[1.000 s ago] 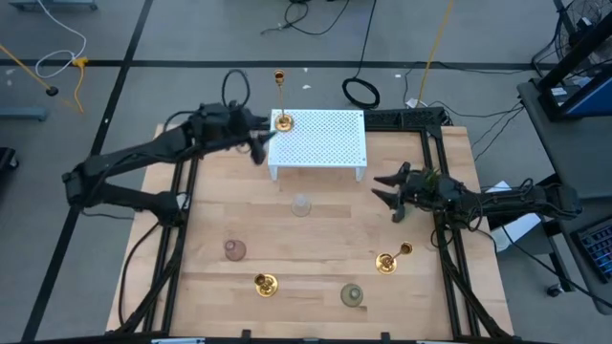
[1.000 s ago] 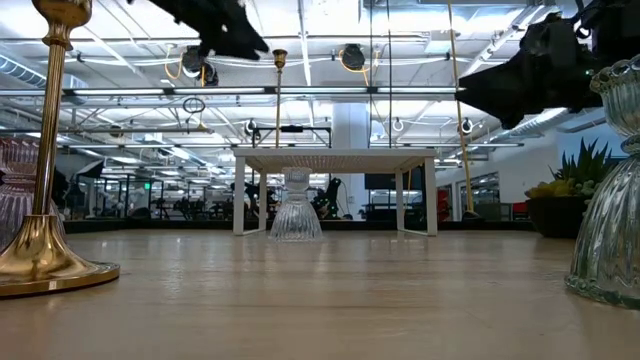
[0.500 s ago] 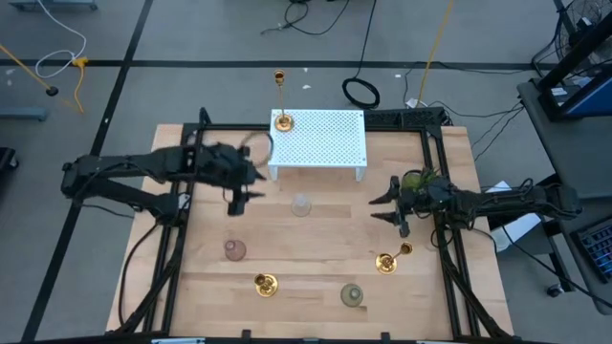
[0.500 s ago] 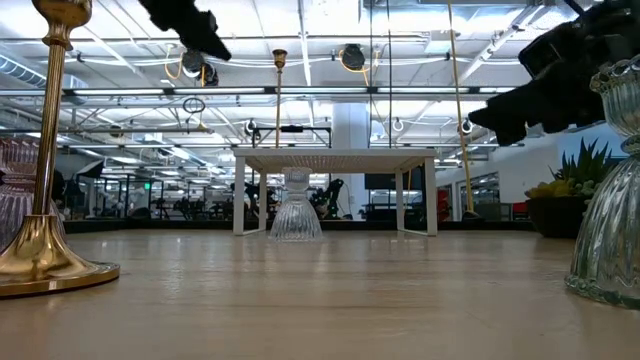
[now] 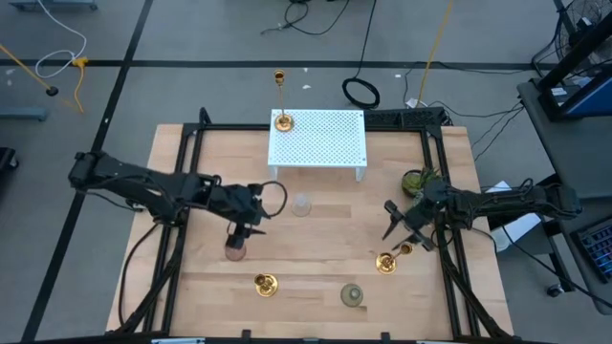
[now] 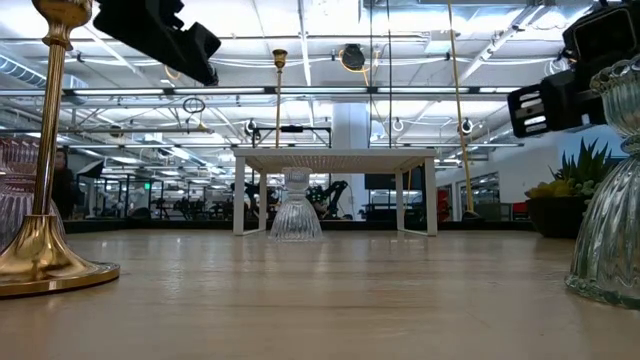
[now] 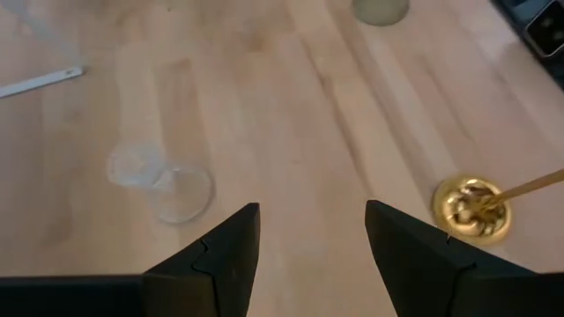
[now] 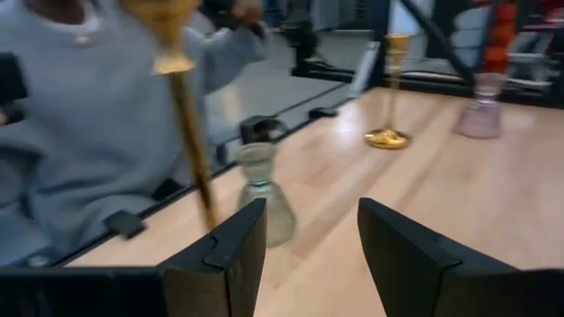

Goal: Pick & Place candle stick holders
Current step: Put the right gold candle holder on the shelf aligned with the other gold candle holder

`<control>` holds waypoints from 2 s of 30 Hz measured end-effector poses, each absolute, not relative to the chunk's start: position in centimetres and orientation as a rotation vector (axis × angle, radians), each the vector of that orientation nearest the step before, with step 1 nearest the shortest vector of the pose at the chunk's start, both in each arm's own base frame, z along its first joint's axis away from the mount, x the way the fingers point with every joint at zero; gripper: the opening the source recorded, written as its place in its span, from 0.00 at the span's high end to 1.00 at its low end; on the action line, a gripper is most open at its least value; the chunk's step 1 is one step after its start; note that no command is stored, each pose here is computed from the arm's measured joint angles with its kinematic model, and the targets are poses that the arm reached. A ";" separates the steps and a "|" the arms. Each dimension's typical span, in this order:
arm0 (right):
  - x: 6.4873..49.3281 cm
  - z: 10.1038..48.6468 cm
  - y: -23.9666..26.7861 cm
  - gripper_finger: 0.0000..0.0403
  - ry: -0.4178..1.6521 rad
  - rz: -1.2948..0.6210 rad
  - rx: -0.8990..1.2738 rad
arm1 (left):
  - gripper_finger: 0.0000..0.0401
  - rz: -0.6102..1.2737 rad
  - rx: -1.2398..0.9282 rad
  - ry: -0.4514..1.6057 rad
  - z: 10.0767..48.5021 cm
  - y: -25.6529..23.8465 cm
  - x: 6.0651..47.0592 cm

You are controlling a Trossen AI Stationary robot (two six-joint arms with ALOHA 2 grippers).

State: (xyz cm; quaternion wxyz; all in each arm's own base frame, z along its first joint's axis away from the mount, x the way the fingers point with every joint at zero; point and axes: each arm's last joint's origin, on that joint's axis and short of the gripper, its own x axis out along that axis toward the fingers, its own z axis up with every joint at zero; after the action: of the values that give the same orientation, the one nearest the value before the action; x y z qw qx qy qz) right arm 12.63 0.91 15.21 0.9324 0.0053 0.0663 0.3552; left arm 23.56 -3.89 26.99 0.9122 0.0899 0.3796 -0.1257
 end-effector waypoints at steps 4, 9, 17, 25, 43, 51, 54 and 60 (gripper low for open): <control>12.5 15.1 1.0 0.58 0.147 0.784 0.022 | 0.47 -0.277 0.178 0.735 27.0 -4.6 23.7; 12.3 15.1 1.2 0.58 0.149 0.884 0.043 | 0.47 -0.298 0.176 0.725 27.0 -5.3 23.7; 12.2 15.2 1.8 0.58 0.127 0.945 0.016 | 0.47 -0.311 0.167 0.721 27.1 -5.8 23.6; 12.5 16.2 3.4 0.58 0.011 0.933 -0.064 | 0.47 -0.301 0.137 0.694 27.3 -5.9 23.7; 13.4 15.5 4.4 0.73 0.033 0.806 -0.130 | 0.47 -0.267 0.119 0.686 27.4 -5.8 23.8; 13.4 15.7 4.3 0.98 0.002 0.784 -0.155 | 0.47 -0.267 0.119 0.686 27.4 -5.8 23.8; 13.6 16.1 4.1 0.97 -0.018 0.699 -0.136 | 0.47 -0.266 0.119 0.686 27.4 -5.8 23.8; 14.1 16.5 3.6 0.98 -0.009 0.512 -0.038 | 0.47 -0.244 0.118 0.677 27.4 -5.8 23.9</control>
State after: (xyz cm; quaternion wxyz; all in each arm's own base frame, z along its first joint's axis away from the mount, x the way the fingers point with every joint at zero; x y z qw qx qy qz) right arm 14.07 3.56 16.53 0.9672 -0.0187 -0.0043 0.2532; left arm 23.91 -5.79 27.45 0.9343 0.0576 0.3309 -0.1193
